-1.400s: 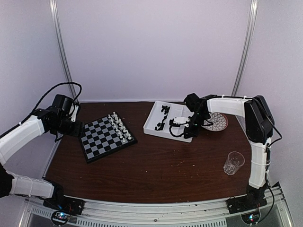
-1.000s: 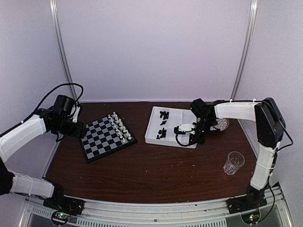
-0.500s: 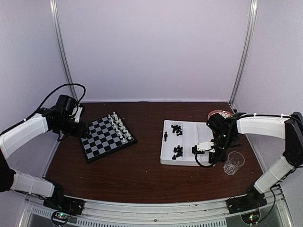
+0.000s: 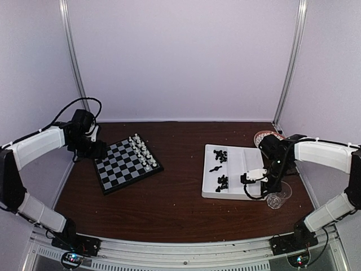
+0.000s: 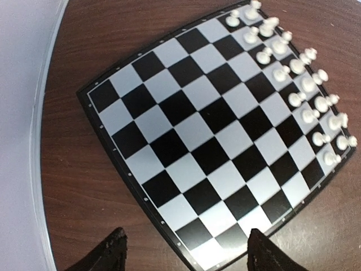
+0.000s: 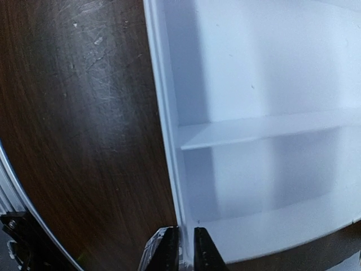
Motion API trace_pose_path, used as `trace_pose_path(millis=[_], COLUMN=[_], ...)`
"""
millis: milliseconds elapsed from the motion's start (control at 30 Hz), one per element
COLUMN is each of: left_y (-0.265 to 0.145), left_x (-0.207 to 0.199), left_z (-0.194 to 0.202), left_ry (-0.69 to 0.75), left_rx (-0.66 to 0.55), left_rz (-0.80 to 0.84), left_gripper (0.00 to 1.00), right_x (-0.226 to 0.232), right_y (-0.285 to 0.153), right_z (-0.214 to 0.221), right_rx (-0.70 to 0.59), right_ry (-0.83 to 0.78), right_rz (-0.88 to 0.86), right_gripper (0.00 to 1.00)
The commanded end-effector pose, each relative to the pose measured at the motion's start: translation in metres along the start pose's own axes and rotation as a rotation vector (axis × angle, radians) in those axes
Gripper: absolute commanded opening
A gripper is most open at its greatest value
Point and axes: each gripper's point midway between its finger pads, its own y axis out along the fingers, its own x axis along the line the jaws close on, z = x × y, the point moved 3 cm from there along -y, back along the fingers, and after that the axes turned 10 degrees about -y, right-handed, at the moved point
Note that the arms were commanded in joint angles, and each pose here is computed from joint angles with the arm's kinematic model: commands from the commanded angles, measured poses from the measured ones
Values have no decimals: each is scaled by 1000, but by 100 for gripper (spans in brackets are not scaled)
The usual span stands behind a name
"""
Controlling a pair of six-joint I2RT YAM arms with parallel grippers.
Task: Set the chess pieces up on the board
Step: Move the storage box to the center of the board, then position the chessboard at the center of the board.
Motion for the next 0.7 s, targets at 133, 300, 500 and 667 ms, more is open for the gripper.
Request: trace_pose_path(millis=[133, 300, 500, 667], left_y=[63, 100, 141, 169], left_x=[12, 19, 33, 39], left_z=[-91, -134, -173, -183], left_ry=[-114, -156, -164, -135], left_rx=[-14, -8, 1, 54], left_rz=[-152, -143, -128, -145], left_gripper=[71, 59, 17, 0], right_x=[16, 25, 33, 43], right_y=[-74, -92, -103, -107], right_z=[-25, -29, -28, -26], right_rx=[-258, -358, -424, -449], right_ry=[23, 76, 116, 142], right_rz=[64, 133, 205, 194], right_gripper=[47, 49, 49, 48])
